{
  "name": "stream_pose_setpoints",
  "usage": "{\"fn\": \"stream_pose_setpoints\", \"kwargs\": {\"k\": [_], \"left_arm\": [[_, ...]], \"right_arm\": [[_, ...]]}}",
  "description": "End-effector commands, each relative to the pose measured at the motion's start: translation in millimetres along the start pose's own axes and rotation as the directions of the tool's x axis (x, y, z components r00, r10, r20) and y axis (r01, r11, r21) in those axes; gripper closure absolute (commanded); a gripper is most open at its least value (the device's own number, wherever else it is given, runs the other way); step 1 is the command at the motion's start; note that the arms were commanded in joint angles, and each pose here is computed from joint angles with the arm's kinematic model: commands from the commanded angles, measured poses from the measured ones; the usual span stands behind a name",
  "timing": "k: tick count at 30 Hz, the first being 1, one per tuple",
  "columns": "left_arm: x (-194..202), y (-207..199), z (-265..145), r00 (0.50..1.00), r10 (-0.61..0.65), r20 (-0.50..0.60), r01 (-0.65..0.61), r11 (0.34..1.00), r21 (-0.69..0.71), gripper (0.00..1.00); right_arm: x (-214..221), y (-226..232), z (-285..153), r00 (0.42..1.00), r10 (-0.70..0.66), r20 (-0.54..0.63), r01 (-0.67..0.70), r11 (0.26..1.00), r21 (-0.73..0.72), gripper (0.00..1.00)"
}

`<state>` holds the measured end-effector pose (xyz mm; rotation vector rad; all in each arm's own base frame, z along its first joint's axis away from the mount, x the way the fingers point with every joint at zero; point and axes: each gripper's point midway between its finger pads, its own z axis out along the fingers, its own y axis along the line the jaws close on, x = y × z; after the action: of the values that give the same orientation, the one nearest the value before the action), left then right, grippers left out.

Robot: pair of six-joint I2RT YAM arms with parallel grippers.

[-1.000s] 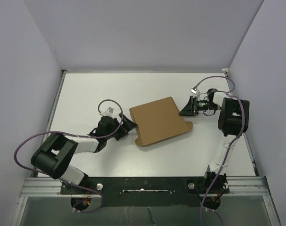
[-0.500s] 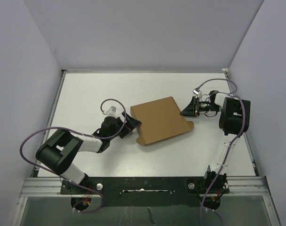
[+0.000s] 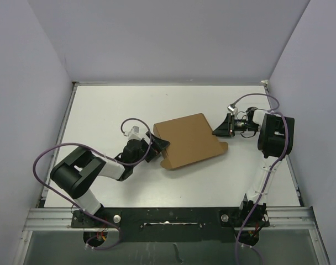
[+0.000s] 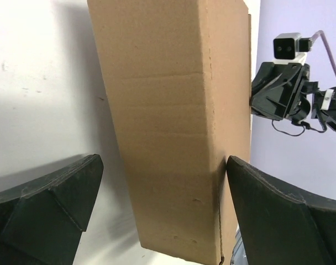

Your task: Fold the paper box

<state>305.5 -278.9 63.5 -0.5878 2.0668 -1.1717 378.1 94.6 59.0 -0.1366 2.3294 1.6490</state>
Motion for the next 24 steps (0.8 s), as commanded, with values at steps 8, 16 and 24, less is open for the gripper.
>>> {"fn": "stream_pose_setpoints", "kwargs": {"k": [8, 16, 24], "left_arm": [[-18.6, -56.7, 1.8, 0.989, -0.083, 0.126, 0.063, 0.986, 0.153, 0.23], [-24.4, -72.9, -6.7, 0.985, -0.095, 0.144, 0.07, 0.983, 0.169, 0.43], [-34.0, -85.0, -20.6, 0.98, -0.103, 0.171, 0.074, 0.983, 0.165, 0.46]], "right_arm": [[12.3, -36.7, -1.4, 0.998, -0.03, -0.05, 0.036, 0.991, 0.129, 0.76], [-2.3, -11.3, -6.2, 0.992, -0.124, -0.025, 0.126, 0.987, 0.1, 0.69], [-26.1, 30.6, -32.8, 0.951, -0.311, 0.011, 0.305, 0.939, 0.159, 0.52]]}}
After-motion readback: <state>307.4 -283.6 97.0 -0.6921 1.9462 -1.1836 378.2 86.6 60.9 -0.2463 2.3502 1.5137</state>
